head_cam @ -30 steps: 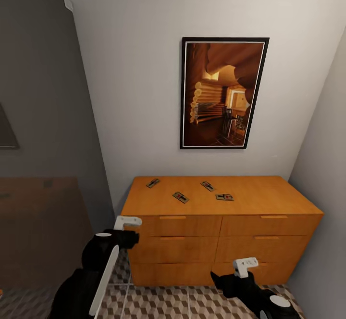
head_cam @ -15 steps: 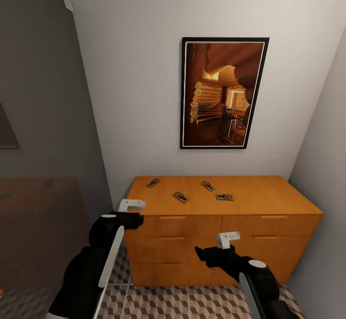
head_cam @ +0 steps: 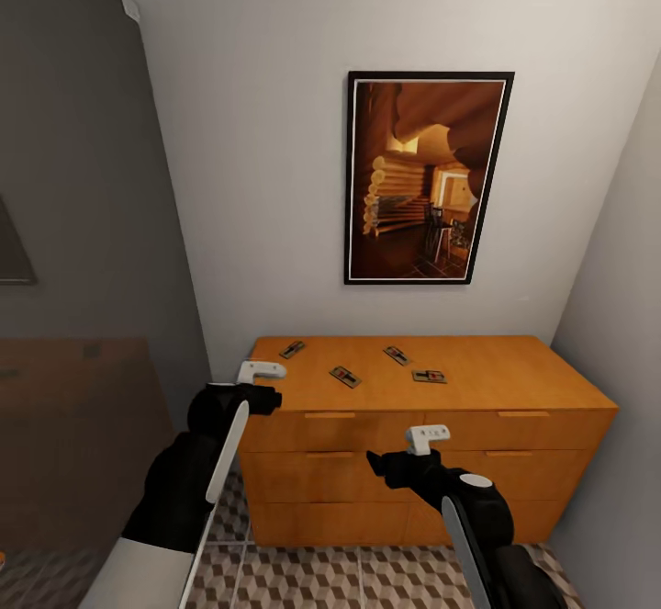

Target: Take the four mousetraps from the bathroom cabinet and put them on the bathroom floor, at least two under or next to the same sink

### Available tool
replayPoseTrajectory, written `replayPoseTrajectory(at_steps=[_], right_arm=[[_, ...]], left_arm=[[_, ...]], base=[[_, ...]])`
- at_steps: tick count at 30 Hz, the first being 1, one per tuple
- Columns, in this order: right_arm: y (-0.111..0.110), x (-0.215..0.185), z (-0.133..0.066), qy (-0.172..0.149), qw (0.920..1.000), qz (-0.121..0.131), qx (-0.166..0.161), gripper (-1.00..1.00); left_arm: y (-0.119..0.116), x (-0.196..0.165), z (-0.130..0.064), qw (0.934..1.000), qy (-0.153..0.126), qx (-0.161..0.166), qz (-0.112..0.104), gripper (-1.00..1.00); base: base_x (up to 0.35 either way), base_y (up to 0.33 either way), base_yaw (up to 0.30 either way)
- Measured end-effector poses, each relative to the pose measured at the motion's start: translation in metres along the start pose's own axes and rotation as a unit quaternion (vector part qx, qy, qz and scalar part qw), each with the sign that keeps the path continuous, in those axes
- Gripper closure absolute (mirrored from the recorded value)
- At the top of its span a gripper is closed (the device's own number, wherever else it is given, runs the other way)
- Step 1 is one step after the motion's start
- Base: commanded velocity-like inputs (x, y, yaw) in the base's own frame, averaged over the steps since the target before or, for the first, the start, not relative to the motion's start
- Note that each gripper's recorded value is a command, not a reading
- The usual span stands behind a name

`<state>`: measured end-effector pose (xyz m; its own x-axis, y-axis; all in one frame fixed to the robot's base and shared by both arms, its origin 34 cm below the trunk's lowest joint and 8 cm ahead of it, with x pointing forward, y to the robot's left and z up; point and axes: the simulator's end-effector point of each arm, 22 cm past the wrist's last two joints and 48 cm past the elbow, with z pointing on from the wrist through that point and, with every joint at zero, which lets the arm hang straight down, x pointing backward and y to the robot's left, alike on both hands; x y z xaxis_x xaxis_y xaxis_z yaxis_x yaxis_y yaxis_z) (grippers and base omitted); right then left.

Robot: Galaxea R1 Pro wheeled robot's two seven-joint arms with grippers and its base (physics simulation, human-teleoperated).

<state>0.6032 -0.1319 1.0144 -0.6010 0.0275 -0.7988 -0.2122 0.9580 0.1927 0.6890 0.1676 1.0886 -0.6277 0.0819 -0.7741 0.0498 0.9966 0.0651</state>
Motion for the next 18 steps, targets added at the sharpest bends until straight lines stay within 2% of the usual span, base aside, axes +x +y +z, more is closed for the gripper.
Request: replayPoseTrajectory(at_steps=[4,12,18], right_arm=[[0.006,-0.003,0.000,-0.002,1.0000,-0.006,-0.001,-1.00],[0.030,-0.042,0.000,-0.021,0.9992,-0.028,-0.018,-1.00],[0.028,-0.053,0.003,-0.017,0.9993,-0.033,-0.008,-1.00]], left_arm=[[-0.001,-0.006,0.000,1.0000,-0.002,0.001,0.000,-1.00],[-0.006,-0.019,0.000,0.9999,-0.008,0.012,-0.005,-1.00],[-0.006,-0.043,0.002,0.9997,-0.017,0.016,-0.005,-1.00]], base=[[0.000,0.000,0.000],[0.000,0.000,0.000],[0.000,0.000,0.000]])
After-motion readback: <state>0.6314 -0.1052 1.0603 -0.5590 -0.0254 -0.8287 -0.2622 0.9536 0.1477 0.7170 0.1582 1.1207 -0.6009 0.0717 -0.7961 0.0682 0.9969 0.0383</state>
